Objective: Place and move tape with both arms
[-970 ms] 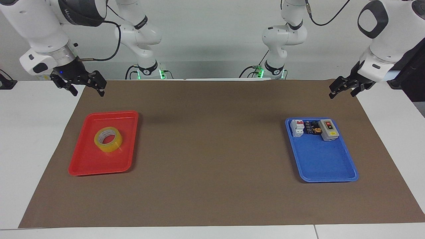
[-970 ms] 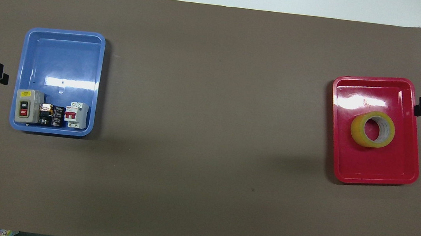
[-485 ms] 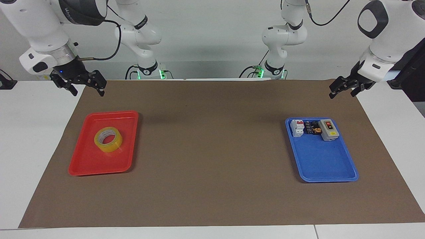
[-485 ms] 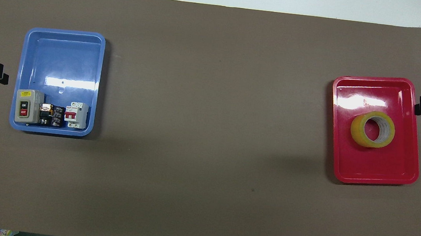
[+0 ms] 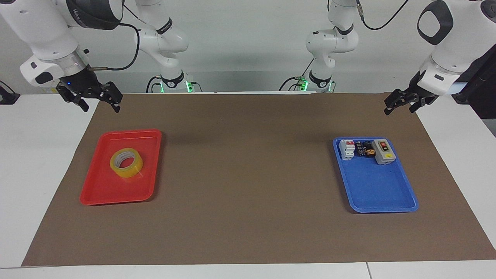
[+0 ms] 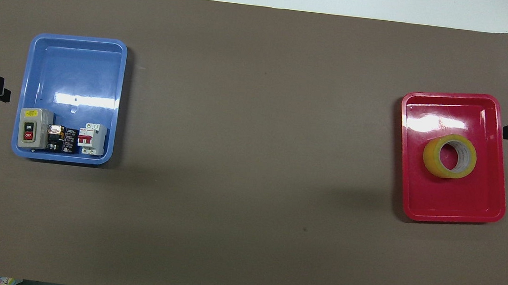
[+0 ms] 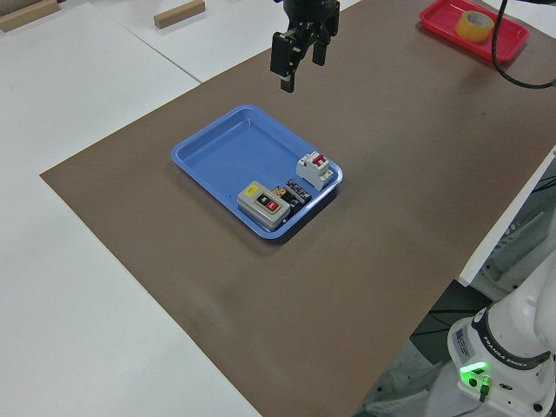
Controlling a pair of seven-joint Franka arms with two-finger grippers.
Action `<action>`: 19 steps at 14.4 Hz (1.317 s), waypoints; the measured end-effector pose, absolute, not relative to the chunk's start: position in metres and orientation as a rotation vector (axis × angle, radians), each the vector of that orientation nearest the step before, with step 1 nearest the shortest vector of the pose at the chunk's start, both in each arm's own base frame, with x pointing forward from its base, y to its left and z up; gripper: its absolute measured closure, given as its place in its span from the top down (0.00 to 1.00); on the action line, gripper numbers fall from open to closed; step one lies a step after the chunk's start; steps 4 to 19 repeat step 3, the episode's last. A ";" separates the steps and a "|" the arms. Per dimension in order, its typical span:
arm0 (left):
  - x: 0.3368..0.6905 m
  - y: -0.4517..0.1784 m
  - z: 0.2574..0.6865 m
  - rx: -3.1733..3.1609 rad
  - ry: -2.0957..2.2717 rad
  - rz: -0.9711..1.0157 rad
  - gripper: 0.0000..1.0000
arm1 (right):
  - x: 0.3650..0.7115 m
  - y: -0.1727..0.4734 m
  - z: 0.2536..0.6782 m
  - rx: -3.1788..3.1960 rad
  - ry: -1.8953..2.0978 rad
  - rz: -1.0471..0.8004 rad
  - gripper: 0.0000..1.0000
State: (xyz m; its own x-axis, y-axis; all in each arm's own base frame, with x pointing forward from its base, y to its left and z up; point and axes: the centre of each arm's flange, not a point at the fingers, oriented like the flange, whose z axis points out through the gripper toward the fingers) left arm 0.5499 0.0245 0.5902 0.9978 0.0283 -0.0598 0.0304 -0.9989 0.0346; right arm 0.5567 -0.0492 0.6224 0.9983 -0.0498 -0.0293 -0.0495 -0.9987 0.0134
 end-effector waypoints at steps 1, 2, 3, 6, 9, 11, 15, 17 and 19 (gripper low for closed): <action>0.550 0.025 0.590 3.104 0.046 -0.092 1.00 | 0.557 -0.049 0.623 3.128 -0.078 -0.044 1.00; 0.550 0.025 0.590 3.104 0.046 -0.092 1.00 | 0.557 -0.049 0.623 3.128 -0.078 -0.042 1.00; 0.550 0.025 0.590 3.104 0.046 -0.092 1.00 | 0.557 -0.049 0.623 3.128 -0.078 -0.042 1.00; 0.550 0.025 0.590 3.104 0.046 -0.092 1.00 | 0.557 -0.049 0.623 3.128 -0.078 -0.042 1.00; 0.550 0.025 0.590 3.104 0.046 -0.092 1.00 | 0.557 -0.049 0.623 3.128 -0.078 -0.042 1.00; 0.550 0.025 0.590 3.104 0.046 -0.092 1.00 | 0.557 -0.049 0.623 3.128 -0.078 -0.042 1.00; 0.550 0.025 0.590 3.104 0.046 -0.092 1.00 | 0.557 -0.049 0.623 3.128 -0.078 -0.042 1.00; 0.550 0.025 0.590 3.104 0.046 -0.092 1.00 | 0.557 -0.049 0.623 3.128 -0.078 -0.042 1.00; 0.550 0.025 0.590 3.104 0.046 -0.092 1.00 | 0.557 -0.049 0.623 3.128 -0.078 -0.042 1.00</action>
